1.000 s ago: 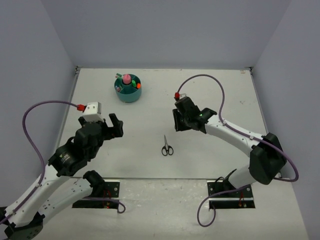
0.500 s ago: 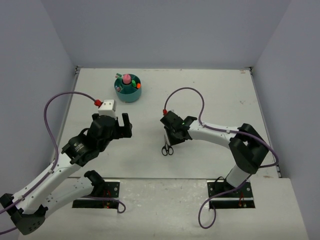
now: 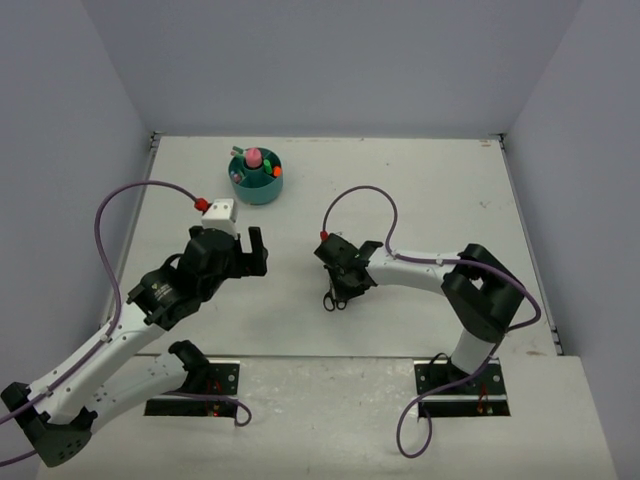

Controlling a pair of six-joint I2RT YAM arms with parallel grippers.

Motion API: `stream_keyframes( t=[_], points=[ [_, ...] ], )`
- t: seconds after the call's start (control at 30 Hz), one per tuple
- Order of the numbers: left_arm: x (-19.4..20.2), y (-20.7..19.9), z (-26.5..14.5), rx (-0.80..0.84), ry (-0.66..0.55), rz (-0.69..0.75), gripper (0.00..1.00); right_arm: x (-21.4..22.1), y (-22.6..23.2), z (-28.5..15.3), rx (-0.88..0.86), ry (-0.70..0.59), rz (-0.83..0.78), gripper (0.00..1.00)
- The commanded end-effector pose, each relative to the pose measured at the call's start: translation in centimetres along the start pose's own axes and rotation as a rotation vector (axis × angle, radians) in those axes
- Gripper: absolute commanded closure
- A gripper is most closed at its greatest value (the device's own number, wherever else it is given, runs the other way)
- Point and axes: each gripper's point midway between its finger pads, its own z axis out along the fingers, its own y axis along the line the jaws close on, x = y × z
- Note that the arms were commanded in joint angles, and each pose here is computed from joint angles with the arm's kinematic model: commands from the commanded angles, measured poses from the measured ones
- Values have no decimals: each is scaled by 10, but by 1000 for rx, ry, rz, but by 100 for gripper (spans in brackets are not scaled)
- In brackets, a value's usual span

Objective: Sort the stationery into containers
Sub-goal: Pick up the scissors from the center of the board.

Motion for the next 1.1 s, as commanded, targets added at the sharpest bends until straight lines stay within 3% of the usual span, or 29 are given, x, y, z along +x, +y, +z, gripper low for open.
stream_keyframes(
  t=[0.0,0.1,0.17,0.27,0.4,0.5,0.67,0.77,0.9,1.07],
  points=[
    [-9,-3,-2,25,-38,2,0,7,2,11,21,25,15,79],
    [-10,-3,-3,28,-43,0,0,9,3,14,31,36,6,95],
    [-11,-3,-5,33,-50,-5,0,8,4,12,30,25,2,100],
    [-13,-6,-6,52,-53,-9,0,2,7,3,17,-16,-6,100],
    [-12,-28,-11,168,-32,-49,0,-18,17,-29,-59,-165,-32,100],
    [-10,-76,-24,439,-18,-136,0,-37,29,-65,-149,-321,-31,100],
    [-11,-133,-44,796,-26,-258,0,-45,51,-102,-235,-451,-51,100],
    [-13,-143,-35,826,-19,-294,0,-53,59,-129,-274,-537,-39,100],
    [-15,-146,-31,835,-38,-289,14,-54,74,-159,-352,-618,-64,100],
    [-14,-143,-27,808,-40,-298,20,-58,72,-183,-382,-685,-49,100]
  ],
)
